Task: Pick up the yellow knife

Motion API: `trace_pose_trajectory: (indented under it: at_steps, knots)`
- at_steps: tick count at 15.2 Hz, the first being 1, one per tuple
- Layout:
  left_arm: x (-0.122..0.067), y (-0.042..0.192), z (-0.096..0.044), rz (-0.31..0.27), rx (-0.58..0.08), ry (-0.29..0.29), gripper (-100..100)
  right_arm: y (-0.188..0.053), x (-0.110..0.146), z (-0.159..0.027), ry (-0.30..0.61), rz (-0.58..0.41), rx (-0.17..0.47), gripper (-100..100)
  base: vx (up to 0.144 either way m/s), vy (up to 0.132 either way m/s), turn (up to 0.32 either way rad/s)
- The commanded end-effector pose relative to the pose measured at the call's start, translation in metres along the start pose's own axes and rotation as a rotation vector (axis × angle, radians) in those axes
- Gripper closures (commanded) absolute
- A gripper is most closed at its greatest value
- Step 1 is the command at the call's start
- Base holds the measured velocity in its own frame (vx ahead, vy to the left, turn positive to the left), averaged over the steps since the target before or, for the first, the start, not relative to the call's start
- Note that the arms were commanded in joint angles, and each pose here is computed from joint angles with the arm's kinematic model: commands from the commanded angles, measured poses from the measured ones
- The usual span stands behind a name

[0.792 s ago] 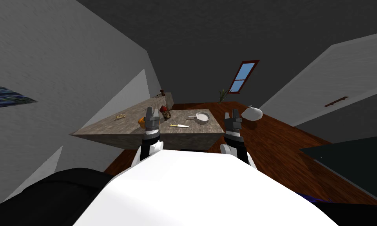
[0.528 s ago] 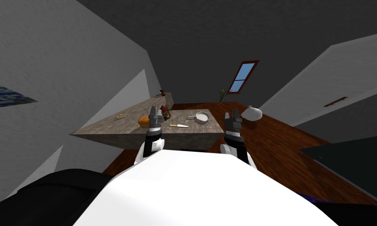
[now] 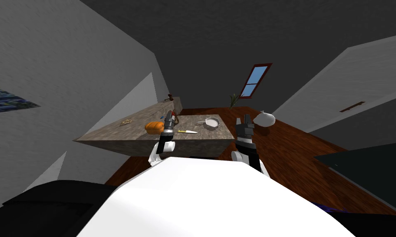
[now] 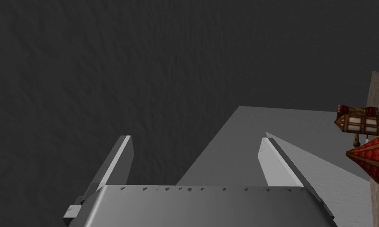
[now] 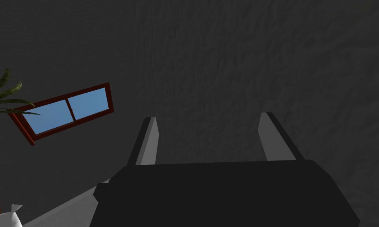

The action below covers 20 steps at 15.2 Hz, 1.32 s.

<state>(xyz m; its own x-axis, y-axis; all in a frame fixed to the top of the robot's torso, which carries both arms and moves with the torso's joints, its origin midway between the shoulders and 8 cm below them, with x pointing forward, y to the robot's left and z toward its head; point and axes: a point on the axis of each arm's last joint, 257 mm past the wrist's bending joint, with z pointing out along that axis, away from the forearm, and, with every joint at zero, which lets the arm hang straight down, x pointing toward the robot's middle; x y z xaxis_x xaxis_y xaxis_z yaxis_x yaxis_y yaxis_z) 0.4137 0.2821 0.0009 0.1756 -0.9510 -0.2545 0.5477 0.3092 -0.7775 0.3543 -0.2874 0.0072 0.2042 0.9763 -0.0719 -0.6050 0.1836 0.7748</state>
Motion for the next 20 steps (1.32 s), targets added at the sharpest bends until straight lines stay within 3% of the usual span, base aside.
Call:
trace_pose_trajectory:
  at_steps: [1,2,8,13,14,15,16,18,19,20]
  knots:
    - [0.007,0.02,0.007,-0.008,-0.049,0.014,-100,0.0,0.0,0.0,0.0,0.0,0.0,0,-0.002,-0.019,0.004]
    - [0.007,0.02,0.007,-0.008,-0.05,0.014,-100,0.0,0.0,0.0,0.0,0.0,0.0,0,-0.001,-0.013,0.002]
    - [0.023,0.079,0.032,-0.023,-0.18,0.062,-100,0.0,0.0,0.0,0.0,0.0,0.0,0,-0.002,-0.019,0.005]
    - [0.03,0.109,0.04,-0.025,-0.262,0.083,-100,0.0,0.0,0.0,0.0,0.0,0.0,0,-0.002,-0.017,0.006]
    - [0.033,0.121,0.051,-0.027,-0.292,0.096,-100,0.0,0.0,0.0,0.0,0.0,0.0,0,0.002,-0.018,0.01]
    - [0.034,0.132,0.048,-0.026,-0.322,0.099,-100,0.0,0.0,0.0,0.0,0.0,0.0,0,0.001,-0.02,0.01]
    - [0.036,0.137,0.059,-0.026,-0.334,0.11,-100,0.0,0.0,0.0,0.0,0.0,0.0,0,-0.002,-0.024,0.015]
    - [0.039,0.156,0.055,-0.025,-0.388,0.115,-100,0.0,0.0,0.0,0.0,0.0,0.0,0,-0.002,-0.021,0.007]
    - [0.04,0.162,0.066,-0.025,-0.405,0.125,-100,0.0,0.0,0.0,0.0,0.0,0.0,0,-0.004,-0.02,0.014]
    - [0.042,0.173,0.064,-0.025,-0.436,0.128,-100,0.0,0.0,0.0,0.0,0.0,0.0,0,-0.001,-0.022,0.013]
